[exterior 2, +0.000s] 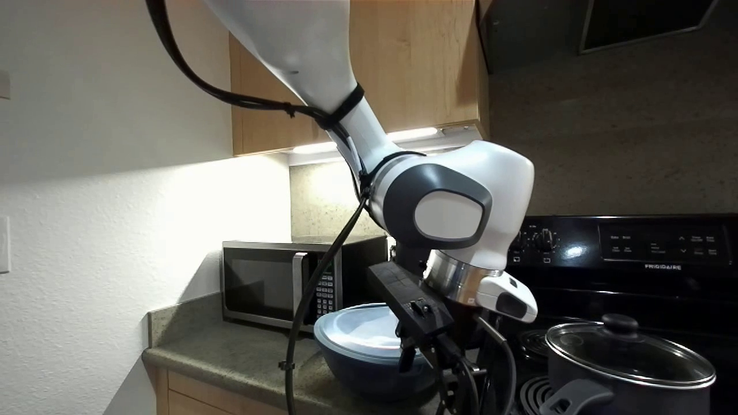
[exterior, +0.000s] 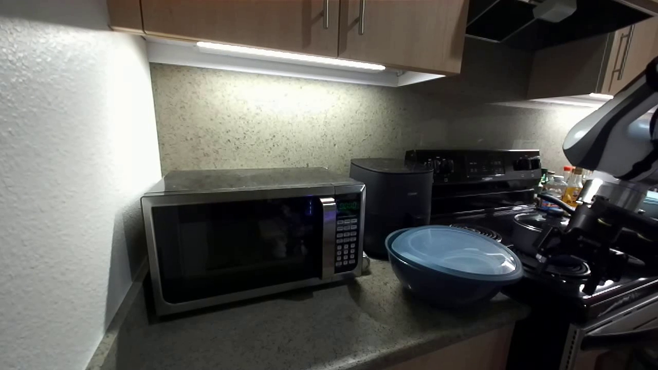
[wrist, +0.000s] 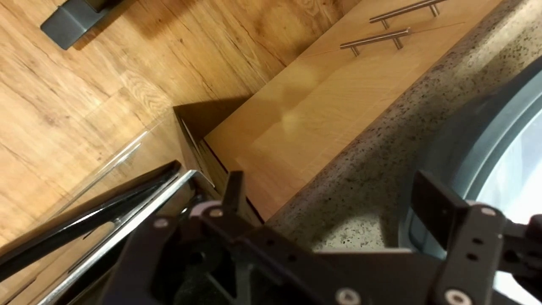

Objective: Remove the lid from the bowl and put it on the base top

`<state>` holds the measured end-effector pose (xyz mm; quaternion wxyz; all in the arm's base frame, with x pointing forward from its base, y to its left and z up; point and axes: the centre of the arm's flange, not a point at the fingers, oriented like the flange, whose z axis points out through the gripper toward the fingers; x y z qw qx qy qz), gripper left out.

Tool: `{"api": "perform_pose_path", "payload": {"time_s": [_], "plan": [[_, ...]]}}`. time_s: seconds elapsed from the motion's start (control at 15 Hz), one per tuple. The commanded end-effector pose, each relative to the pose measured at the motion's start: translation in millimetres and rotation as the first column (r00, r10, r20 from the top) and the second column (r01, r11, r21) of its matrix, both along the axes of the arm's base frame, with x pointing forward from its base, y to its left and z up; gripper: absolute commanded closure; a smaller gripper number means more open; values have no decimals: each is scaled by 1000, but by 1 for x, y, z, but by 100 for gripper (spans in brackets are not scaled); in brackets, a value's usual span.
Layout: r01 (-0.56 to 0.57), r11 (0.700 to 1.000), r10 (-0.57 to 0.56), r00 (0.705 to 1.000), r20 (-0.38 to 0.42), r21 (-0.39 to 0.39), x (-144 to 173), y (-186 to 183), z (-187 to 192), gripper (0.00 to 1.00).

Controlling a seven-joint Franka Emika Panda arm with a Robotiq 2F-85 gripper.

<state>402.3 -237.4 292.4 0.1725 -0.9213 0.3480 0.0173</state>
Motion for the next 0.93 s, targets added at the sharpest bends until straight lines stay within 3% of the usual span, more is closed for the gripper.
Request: {"api": "perform_pose_path", "payload": {"time_s": [0.0, 0.07, 0.4, 0.47, 0.87], "plan": [[-13, 998, 11, 999, 43, 57, -5, 3, 5, 0], [3, 996, -14, 993, 119, 93, -11, 8, 12, 0], [103, 954, -173, 956, 236, 283, -20, 19, 36, 0], [92, 971, -133, 975, 177, 222, -6, 13, 29, 0], [114, 962, -164, 968, 191, 247, 0, 12, 19, 0]]}}
